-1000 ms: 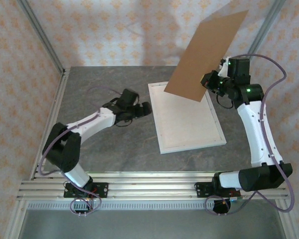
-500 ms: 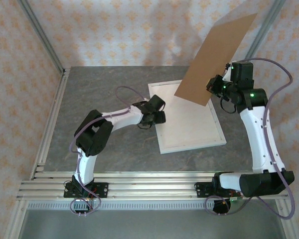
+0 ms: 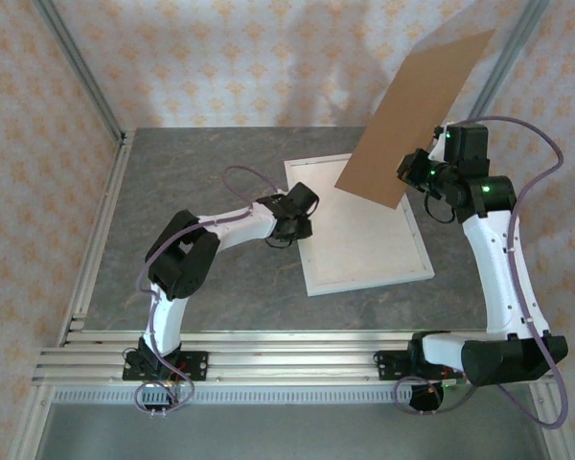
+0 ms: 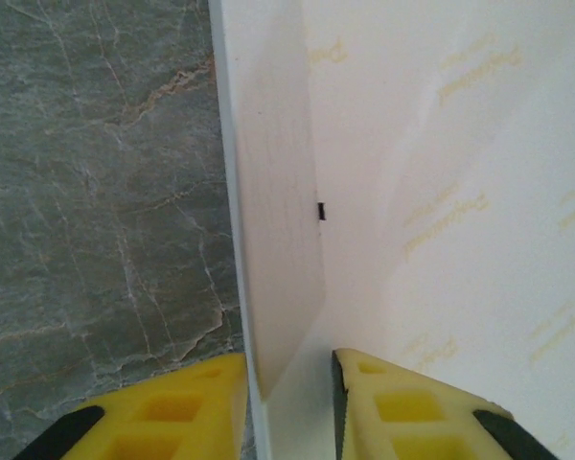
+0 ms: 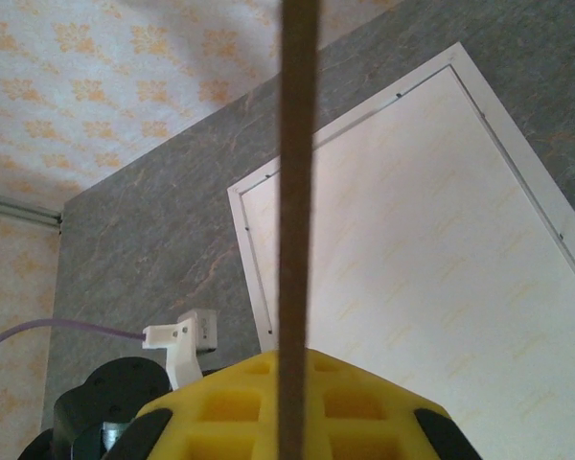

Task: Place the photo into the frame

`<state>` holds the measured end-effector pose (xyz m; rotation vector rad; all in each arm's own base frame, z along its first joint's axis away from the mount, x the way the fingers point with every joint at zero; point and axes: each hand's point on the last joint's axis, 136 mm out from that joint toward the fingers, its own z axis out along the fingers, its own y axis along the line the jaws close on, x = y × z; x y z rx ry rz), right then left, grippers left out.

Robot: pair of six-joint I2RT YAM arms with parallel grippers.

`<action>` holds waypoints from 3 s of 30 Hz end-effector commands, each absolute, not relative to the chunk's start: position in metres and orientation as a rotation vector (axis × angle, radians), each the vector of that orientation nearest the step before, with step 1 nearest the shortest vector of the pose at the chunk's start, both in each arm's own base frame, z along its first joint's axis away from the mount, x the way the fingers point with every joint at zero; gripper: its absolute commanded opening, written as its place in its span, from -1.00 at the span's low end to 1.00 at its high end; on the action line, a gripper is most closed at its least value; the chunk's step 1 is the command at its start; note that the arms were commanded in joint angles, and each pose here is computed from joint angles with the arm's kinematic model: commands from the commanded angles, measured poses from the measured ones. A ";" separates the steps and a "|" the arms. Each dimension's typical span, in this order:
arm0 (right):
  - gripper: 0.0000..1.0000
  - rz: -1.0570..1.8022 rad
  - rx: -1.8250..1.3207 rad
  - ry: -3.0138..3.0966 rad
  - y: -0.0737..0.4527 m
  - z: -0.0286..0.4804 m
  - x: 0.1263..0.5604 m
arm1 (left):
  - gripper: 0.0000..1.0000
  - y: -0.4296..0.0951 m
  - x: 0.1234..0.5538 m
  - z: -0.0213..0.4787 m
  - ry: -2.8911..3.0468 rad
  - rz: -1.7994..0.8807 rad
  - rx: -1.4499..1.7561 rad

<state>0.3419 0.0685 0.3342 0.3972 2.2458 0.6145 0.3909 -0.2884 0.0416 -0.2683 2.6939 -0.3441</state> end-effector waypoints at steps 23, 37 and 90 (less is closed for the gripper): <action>-1.00 1.362 -0.026 2.260 0.178 0.298 0.315 | 0.27 -0.092 0.404 0.116 2.576 -0.282 -0.525; -1.00 1.473 -0.109 2.393 0.213 0.225 0.297 | 0.79 -0.108 0.416 0.085 2.498 -0.729 -0.741; -1.00 1.383 -0.090 2.598 0.174 0.165 0.320 | 0.79 -0.128 0.400 0.048 2.557 -0.754 -0.733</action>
